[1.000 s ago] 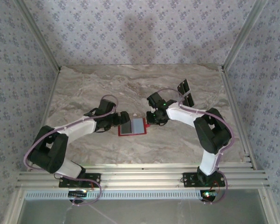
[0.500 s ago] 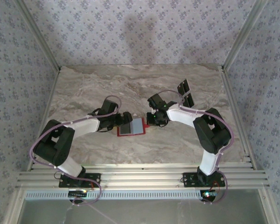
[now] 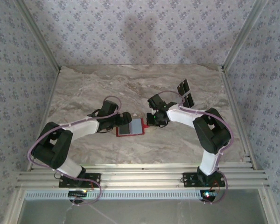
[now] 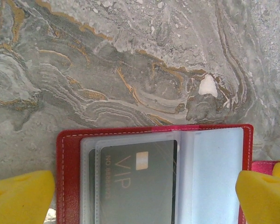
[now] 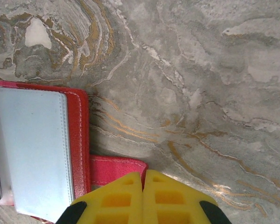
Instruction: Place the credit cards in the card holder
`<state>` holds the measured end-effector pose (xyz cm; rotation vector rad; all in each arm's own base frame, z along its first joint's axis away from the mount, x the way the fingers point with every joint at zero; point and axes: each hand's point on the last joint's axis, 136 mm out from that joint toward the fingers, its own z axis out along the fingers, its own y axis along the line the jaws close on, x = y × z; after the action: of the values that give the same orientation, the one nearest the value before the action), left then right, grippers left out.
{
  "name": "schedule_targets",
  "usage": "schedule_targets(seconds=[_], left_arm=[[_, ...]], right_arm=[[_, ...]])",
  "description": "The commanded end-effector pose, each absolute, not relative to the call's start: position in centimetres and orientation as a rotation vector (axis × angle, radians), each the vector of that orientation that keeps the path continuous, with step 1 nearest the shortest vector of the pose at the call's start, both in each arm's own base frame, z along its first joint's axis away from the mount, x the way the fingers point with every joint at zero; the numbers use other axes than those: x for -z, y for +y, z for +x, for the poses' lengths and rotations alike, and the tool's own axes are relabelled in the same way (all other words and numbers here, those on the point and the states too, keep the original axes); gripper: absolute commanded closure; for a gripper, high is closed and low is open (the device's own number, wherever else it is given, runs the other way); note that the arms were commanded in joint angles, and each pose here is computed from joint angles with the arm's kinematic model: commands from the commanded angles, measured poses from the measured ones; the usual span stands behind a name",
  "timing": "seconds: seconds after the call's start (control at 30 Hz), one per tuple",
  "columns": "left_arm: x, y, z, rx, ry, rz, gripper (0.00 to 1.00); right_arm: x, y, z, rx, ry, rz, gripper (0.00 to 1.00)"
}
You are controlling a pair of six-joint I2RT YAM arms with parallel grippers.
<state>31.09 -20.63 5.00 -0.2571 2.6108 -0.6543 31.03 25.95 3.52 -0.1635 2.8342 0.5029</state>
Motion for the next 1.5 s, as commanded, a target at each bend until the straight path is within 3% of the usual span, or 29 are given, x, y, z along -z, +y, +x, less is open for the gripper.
schedule_targets(seconds=[0.0,0.6,1.2,1.47], left_arm=[[-5.2,-20.3,31.1,0.614,2.604,-0.232,0.00],[-4.2,-21.9,31.2,0.623,2.632,-0.156,0.00],[-13.4,-26.2,31.1,0.891,2.380,-0.148,0.00],[-12.6,-30.2,30.8,0.948,2.379,-0.116,0.00]], right_arm=[[-3.2,26.0,30.4,-0.516,2.855,-0.149,1.00],[-2.8,26.5,30.2,-0.529,2.863,-0.158,1.00],[-2.0,26.9,30.1,-0.537,2.876,-0.156,1.00],[-2.1,26.6,30.3,-0.541,2.873,-0.135,1.00]])
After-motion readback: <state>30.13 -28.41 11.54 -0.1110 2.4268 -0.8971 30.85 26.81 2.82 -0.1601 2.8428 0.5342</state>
